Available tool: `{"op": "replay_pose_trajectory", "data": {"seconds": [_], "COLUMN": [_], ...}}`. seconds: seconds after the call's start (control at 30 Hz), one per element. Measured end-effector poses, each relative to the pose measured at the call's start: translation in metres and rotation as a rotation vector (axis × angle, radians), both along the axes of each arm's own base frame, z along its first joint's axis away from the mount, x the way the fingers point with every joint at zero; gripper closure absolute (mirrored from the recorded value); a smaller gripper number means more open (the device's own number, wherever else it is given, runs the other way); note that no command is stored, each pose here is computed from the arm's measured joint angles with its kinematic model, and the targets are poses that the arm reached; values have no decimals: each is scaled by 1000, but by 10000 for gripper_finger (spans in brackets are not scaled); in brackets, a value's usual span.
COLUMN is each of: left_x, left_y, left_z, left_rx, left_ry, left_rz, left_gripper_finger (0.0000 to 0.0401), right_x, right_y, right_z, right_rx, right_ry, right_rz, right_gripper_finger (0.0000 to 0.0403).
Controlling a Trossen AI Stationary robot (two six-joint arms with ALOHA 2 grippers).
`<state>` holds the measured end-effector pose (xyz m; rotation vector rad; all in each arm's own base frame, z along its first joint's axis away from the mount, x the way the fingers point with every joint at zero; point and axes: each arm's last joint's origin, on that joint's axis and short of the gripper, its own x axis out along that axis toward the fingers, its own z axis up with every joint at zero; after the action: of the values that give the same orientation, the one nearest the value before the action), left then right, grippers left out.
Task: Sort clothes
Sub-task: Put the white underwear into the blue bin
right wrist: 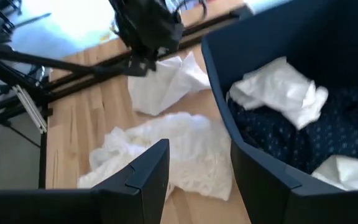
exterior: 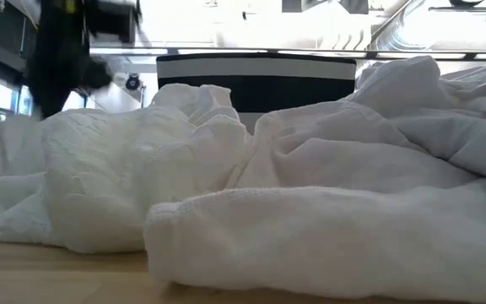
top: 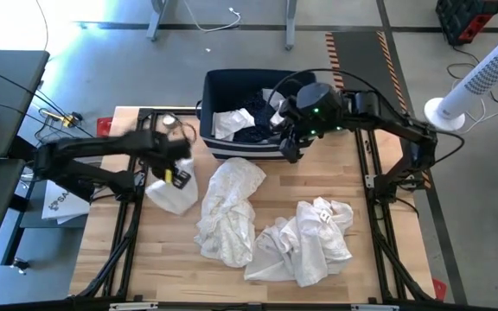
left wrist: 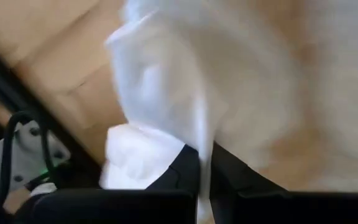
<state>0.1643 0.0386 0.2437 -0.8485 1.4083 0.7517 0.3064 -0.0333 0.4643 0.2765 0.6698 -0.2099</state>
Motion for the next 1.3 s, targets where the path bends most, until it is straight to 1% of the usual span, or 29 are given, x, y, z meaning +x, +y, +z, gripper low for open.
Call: {"op": "replay_pose_trajectory", "data": {"seconds": [0.13, 0.17, 0.27, 0.3, 0.4, 0.5, 0.57, 0.63, 0.7, 0.77, 0.87, 0.93, 1.0, 1.03, 1.07, 1.13, 1.2, 1.23, 1.3], "left_x": [-16, -20, -32, -34, -33, -23, -13, 2, 18, 36, 60, 73, 83, 87, 90, 95, 99, 102, 104], "left_y": [-6, -7, -8, -8, -6, -1, 6, 15, 28, 45, 72, 88, 102, 107, 113, 124, 131, 134, 138], "left_z": [77, 96, 146, 162, 207, 244, 260, 268, 268, 260, 239, 218, 190, 173, 155, 123, 101, 95, 94], "left_rx": [0, 22, 138, 173, 319, 526, 681, 821, 932, 992, 1010, 974, 912, 860, 796, 632, 481, 424, 331], "left_ry": [-246, -332, -613, -728, -1083, -1394, -1529, -1587, -1574, -1514, -1361, -1218, -1020, -901, -796, -658, -590, -594, -653], "left_rz": [2, 6, 12, 6, 3, 25, 32, 34, 30, 35, 41, 36, 36, 54, 76, 101, 85, 65, 32], "left_gripper_finger": [395, 394, 390, 391, 392, 392, 393, 393, 393, 393, 393, 390, 383, 379, 373, 354, 329, 316, 289], "right_x": [-7, -9, -14, -16, -17, -18, -19, -19, -19, -18, -19, -19, -19, -20, -20, -20, -20, -20, -20], "right_y": [-3, -5, -10, -12, -19, -26, -28, -28, -26, -23, -16, -10, -4, -1, 1, 6, 9, 10, 11], "right_z": [14, 19, 30, 33, 37, 37, 37, 36, 35, 34, 31, 30, 28, 27, 27, 26, 26, 26, 26], "right_rx": [-63, -91, -176, -197, -227, -223, -207, -193, -178, -160, -133, -111, -92, -85, -81, -85, -104, -116, -133], "right_ry": [-55, -66, -102, -115, -138, -139, -137, -133, -124, -122, -100, -84, -67, -60, -54, -46, -47, -47, -46], "right_rz": [-23, -33, -71, -83, -116, -149, -167, -176, -175, -175, -168, -163, -154, -150, -148, -151, -162, -171, -189], "right_gripper_finger": [234, 234, 234, 234, 234, 234, 234, 234, 234, 234, 234, 234, 234, 234, 234, 234, 234, 234, 234]}}
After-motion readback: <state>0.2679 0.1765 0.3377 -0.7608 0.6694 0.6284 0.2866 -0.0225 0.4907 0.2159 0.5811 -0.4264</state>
